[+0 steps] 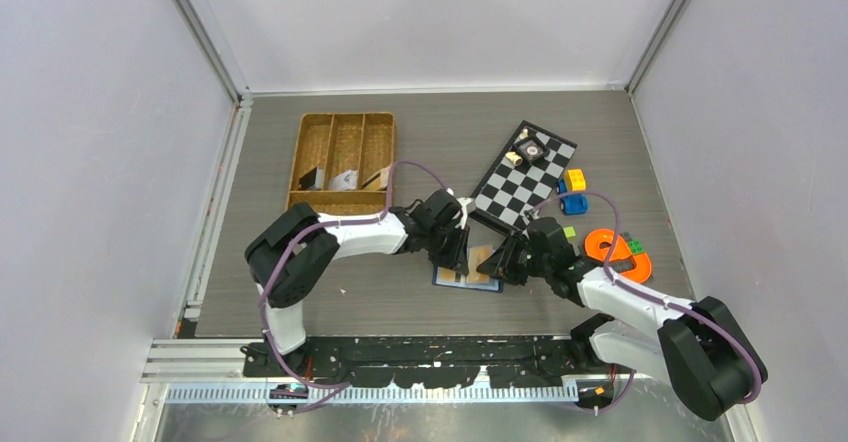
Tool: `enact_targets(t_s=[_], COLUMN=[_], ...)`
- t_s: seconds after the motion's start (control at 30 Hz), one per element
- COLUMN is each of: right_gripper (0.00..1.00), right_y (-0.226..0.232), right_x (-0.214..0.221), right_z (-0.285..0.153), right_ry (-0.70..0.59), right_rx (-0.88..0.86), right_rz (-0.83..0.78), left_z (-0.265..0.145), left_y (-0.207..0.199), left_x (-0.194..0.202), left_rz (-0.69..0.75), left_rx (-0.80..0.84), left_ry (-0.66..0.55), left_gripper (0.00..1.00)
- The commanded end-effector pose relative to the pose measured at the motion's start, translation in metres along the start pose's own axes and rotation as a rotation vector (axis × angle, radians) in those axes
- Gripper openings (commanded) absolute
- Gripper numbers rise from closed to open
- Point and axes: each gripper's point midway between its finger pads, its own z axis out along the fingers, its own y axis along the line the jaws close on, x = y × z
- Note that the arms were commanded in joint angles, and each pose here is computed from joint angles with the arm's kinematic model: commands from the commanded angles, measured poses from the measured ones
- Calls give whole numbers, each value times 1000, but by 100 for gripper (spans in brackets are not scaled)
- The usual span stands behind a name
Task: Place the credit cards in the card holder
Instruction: Turn over the card slot in the card holder.
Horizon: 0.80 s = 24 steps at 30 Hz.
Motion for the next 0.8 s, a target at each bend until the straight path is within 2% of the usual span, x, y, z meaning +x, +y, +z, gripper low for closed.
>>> enact_targets(t_s=[0.0, 0.13, 0.47, 0.77], right_gripper=[24, 24, 24, 26], right_y=[15, 18, 38, 51], right_x=[-17, -18, -14, -9], right_z=[-6, -5, 5, 20], right_ry=[-60, -59, -48, -57], right_rx=[12, 20, 34, 137], right_rz=[-50, -57, -117, -210], left_z=[-20, -35, -87, -126], left_y=[-12, -12, 3, 39], left_x=[-15, -16, -19, -16], left_rz=[22, 31, 43, -20], left_rx=[42, 35, -32, -104], left_ry=[-72, -89, -169, -226], left_gripper=[19, 28, 39, 42])
